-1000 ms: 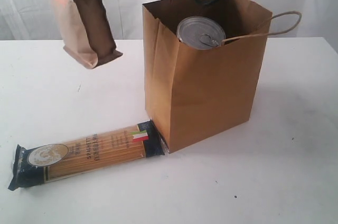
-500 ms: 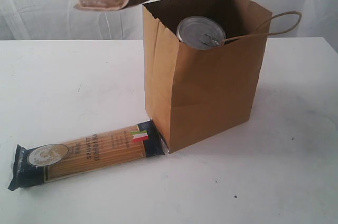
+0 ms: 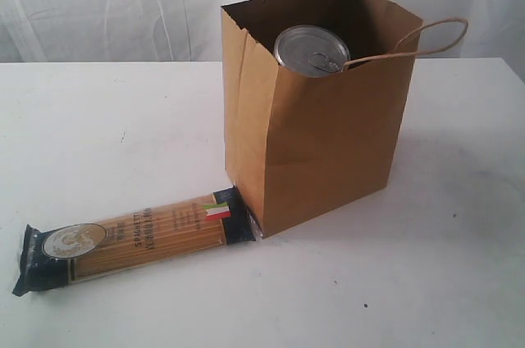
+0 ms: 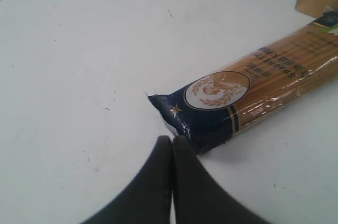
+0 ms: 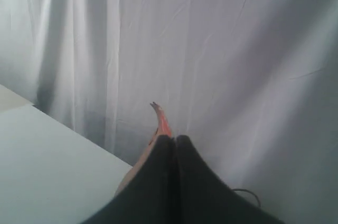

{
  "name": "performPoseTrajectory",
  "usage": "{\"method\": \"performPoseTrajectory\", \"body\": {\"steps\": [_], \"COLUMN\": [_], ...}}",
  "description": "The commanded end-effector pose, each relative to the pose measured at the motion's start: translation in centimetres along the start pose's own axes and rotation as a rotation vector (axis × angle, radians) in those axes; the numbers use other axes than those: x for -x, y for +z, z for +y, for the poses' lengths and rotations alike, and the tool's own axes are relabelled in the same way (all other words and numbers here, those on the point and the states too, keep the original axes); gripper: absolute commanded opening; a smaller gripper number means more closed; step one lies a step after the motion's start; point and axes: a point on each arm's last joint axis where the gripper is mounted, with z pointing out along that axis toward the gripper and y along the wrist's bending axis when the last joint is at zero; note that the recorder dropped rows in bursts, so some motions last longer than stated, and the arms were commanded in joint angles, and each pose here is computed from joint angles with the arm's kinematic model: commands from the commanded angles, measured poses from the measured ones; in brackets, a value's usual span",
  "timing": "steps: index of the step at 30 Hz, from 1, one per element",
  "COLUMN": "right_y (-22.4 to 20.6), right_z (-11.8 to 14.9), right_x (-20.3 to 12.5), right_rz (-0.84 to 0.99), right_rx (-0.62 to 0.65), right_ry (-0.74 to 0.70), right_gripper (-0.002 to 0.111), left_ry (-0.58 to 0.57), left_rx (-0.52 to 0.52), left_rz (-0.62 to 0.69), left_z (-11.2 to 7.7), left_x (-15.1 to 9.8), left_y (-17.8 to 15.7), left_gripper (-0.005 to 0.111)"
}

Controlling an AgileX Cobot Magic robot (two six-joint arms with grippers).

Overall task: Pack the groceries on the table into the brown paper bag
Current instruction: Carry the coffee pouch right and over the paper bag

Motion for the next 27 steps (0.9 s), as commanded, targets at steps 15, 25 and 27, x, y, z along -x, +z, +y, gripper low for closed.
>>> {"method": "performPoseTrajectory", "body": {"steps": [15,25,27], "right_y": [-5.6,-5.2,-4.9], "right_z": [-3.5,-3.9,-3.8], "right_x": [-1.6,-4.4,-5.0], "right_rz": [-0.074,-0.03,-0.021], "right_rx": [-0.235,-0.35,-0.358], "right_ry": [-0.048,-0.097,-0.098], "right_gripper": [0.0,0.0,0.0], "left_ry": [-0.005,-0.005,-0.005], "left_rx": [0.003,0.003,0.003], "left_rz": [0.0,0.0,0.0], "left_z": [0.0,0.0,0.0], "left_x": [-0.1,-0.1,-0.1], "left_y": [0.0,0.0,0.0], "left_gripper": [0.0,0.0,0.0]}}
